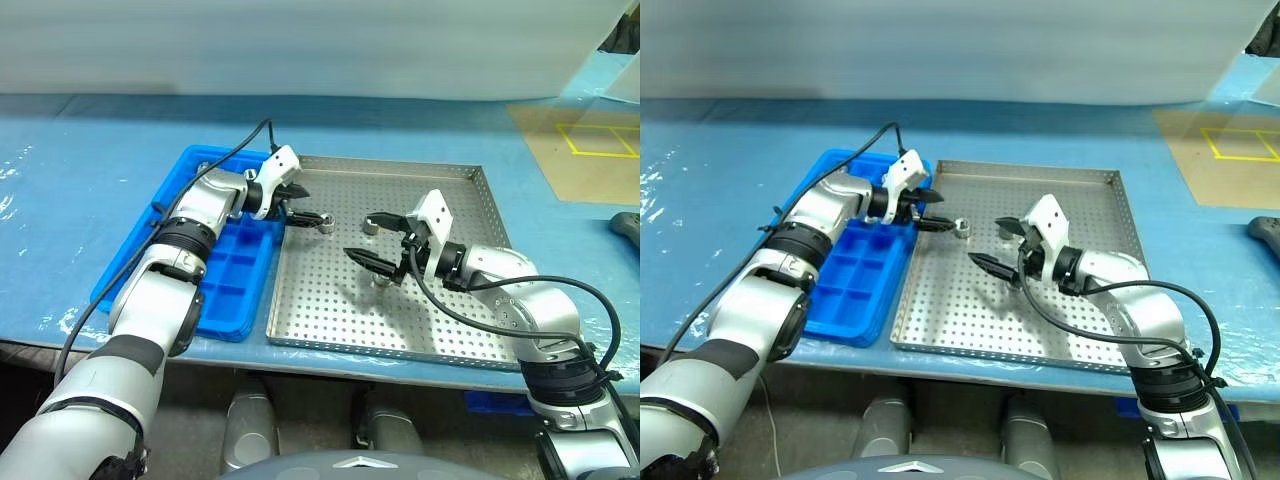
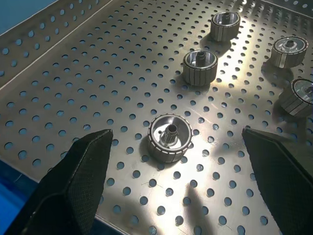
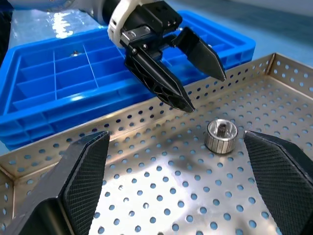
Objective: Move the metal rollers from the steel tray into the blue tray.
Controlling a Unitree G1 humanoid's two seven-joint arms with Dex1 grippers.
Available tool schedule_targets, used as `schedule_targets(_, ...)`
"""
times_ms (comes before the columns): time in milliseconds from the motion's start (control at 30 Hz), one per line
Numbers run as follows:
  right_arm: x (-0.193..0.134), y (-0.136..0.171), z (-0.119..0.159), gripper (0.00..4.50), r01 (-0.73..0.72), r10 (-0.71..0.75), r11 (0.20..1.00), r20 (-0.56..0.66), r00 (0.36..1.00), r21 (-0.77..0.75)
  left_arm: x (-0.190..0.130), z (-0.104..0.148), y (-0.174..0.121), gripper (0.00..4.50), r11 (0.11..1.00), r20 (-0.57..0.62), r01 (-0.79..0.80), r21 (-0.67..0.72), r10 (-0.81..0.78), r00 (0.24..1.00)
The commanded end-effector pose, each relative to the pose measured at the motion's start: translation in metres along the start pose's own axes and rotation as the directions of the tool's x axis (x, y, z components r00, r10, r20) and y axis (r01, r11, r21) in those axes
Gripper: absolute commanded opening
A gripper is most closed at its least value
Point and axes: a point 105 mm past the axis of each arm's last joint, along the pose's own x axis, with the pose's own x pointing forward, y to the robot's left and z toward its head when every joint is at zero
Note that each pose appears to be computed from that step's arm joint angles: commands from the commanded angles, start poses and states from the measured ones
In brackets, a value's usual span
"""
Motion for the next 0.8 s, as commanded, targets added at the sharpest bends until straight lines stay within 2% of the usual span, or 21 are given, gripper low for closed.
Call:
schedule_targets(33,-0.007,-0.001,0.005,4.50,0.025,-0.025,1.000,-0.002,1.000,-0.008,0.001,0.018,0.002,4.49,0.997,0.015,0.005,0.080,-0.006,1.000)
schedule_targets(267,-0.009,0.001,-0.004,4.50,0.037,-0.035,0.998,-0.045,0.998,0.045,0.009,0.018,0.000,4.49,0.987,-0.023,0.024,0.156,-0.021,1.000)
schedule_targets(400,-0.010,0.002,-0.005,4.50,0.044,-0.041,0.997,-0.048,0.998,0.062,0.013,0.010,0.001,4.49,0.981,-0.080,0.019,0.195,-0.003,0.997)
schedule_targets(800,-0.012,0.006,-0.004,4.50,0.051,-0.049,0.996,-0.039,0.998,0.074,0.024,0.003,-0.002,4.49,0.976,-0.111,0.025,0.217,0.000,0.994)
